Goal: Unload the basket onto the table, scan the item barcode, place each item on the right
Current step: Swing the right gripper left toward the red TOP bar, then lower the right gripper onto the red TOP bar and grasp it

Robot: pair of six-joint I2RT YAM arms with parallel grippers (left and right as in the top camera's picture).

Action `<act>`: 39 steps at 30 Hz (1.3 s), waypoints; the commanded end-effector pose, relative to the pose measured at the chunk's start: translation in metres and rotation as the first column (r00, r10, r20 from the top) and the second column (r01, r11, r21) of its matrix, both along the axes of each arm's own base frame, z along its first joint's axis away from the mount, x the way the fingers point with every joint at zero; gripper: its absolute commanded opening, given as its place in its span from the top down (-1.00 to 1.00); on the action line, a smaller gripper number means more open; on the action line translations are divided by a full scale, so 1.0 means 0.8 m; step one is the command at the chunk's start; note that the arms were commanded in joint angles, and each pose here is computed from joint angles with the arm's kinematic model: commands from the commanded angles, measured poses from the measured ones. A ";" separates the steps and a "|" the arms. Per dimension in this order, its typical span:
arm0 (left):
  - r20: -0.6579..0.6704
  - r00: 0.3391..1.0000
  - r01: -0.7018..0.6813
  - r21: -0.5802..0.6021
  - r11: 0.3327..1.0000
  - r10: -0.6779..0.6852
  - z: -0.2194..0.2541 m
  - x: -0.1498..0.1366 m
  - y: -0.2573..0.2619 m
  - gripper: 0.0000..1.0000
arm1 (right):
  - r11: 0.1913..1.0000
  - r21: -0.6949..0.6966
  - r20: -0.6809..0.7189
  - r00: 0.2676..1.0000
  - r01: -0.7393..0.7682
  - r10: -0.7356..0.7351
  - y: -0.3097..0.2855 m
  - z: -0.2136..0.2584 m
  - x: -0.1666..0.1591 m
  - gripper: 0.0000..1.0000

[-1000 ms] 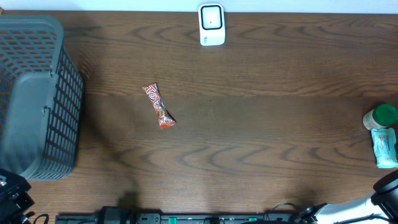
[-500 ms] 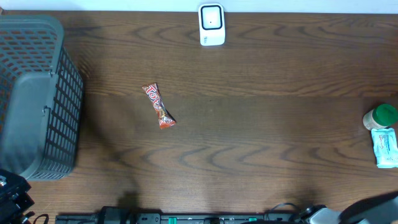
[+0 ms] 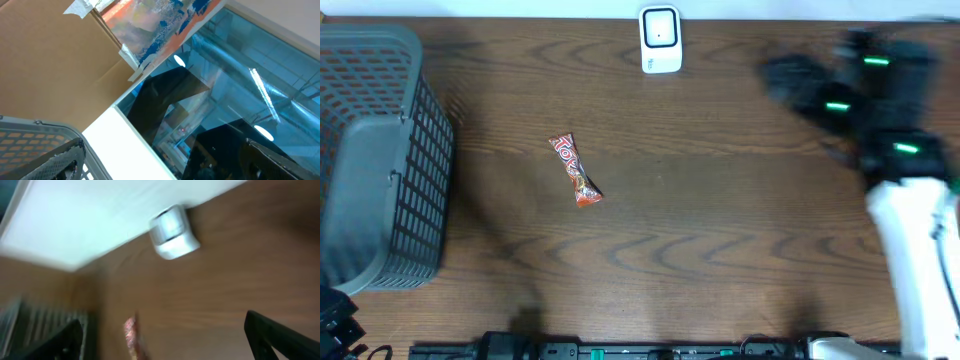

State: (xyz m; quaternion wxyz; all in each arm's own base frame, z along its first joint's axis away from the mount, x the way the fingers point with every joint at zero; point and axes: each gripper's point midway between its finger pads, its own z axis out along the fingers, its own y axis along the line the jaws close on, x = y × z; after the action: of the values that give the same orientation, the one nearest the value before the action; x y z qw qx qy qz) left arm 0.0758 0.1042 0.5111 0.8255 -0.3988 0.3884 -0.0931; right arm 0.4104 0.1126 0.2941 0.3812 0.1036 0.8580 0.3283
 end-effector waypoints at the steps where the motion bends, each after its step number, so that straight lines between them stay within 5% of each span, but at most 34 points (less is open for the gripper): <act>1: -0.010 0.999 -0.037 -0.016 0.999 0.037 -0.004 0.000 0.006 -0.95 | 0.981 -0.038 -0.029 0.981 -0.192 0.191 0.114 -0.045 0.001 -0.99; 7: -0.013 0.997 -0.079 -0.039 0.996 0.079 -0.008 -0.005 0.014 -0.96 | 0.881 -0.146 -0.072 0.893 -0.449 0.444 0.268 -0.150 -0.028 -0.99; 13: -0.014 0.996 -0.085 -0.042 0.995 0.084 -0.008 -0.006 0.015 -0.96 | 0.807 -0.294 -0.126 0.858 -0.512 0.499 0.357 -0.238 -0.070 -0.98; 25: -0.014 0.996 -0.085 -0.042 0.995 0.085 -0.008 -0.006 0.015 -0.96 | 0.765 -0.532 -0.087 0.922 -0.364 0.378 0.375 -0.303 -0.038 -0.98; 39: -0.014 0.996 -0.085 -0.042 0.995 0.085 -0.008 -0.006 0.015 -0.96 | 0.769 -0.478 -0.087 0.895 -0.423 0.438 0.406 -0.328 -0.047 -0.70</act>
State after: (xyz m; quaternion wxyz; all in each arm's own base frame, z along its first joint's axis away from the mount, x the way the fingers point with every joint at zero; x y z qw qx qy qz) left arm 0.0690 0.1148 0.5065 0.8197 -0.4278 0.3741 -0.0715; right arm 0.3770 0.4295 0.0451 0.3301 -0.1935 0.9054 0.1839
